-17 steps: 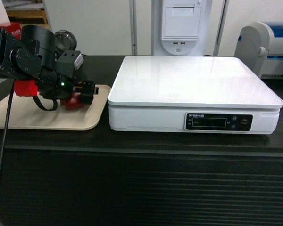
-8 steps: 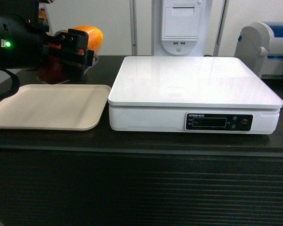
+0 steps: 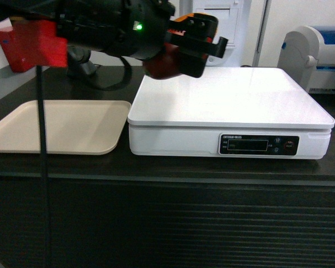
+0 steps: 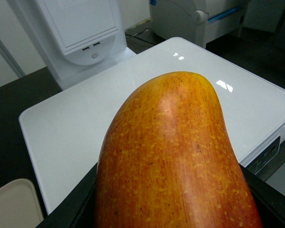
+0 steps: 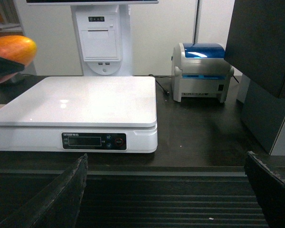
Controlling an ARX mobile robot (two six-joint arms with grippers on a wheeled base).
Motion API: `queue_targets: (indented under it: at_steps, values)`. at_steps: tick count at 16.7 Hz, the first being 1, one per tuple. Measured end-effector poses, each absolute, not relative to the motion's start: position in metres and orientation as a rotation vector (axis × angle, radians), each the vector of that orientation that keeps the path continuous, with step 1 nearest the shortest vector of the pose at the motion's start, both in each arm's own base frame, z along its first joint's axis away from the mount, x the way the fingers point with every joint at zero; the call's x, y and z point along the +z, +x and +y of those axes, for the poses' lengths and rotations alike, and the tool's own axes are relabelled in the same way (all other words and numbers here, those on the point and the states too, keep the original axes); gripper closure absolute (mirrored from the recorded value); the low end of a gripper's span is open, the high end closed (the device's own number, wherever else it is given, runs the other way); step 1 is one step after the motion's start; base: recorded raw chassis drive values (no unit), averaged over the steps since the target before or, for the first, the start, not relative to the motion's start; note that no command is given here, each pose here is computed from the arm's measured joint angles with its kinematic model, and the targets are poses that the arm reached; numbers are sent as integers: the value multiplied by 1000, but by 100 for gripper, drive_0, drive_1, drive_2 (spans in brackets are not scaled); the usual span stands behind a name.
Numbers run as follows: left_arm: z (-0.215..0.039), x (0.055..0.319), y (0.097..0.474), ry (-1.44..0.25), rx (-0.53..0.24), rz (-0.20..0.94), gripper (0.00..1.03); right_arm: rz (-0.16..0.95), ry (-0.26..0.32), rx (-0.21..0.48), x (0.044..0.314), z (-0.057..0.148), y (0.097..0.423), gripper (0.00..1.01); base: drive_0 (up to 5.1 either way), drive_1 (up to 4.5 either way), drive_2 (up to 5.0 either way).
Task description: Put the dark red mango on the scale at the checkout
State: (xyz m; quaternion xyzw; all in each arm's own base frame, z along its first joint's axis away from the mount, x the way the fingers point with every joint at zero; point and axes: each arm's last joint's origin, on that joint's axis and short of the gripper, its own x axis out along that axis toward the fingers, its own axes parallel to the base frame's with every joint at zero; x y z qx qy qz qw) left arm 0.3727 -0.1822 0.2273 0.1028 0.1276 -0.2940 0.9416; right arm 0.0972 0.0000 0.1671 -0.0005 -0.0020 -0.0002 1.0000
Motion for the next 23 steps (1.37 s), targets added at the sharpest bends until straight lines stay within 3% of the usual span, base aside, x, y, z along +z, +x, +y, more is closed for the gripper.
queue_targets:
  at_steps: [3,7,13,19,20,23]
  values:
    - [-217,216,409,228,-627,320,36,-4,-1,0,167,0,97,3,0,0,0]
    - [-245,200,442,254,-628,380,37,-4,-1,0,167,0,97,3,0,0,0]
    - [-264,182,487,277,-583,439,37,-4,-1,0,167,0,97,3,0,0,0]
    - [-271,172,502,316,-534,472,37,-4,-1,-1,167,0,97,3,0,0,0]
    - [-272,171,502,316,-535,469,32,-4,-1,0,167,0,97,3,0,0,0]
    - [-276,172,502,317,-544,440,3,-4,-1,0,167,0,97,3,0,0,0]
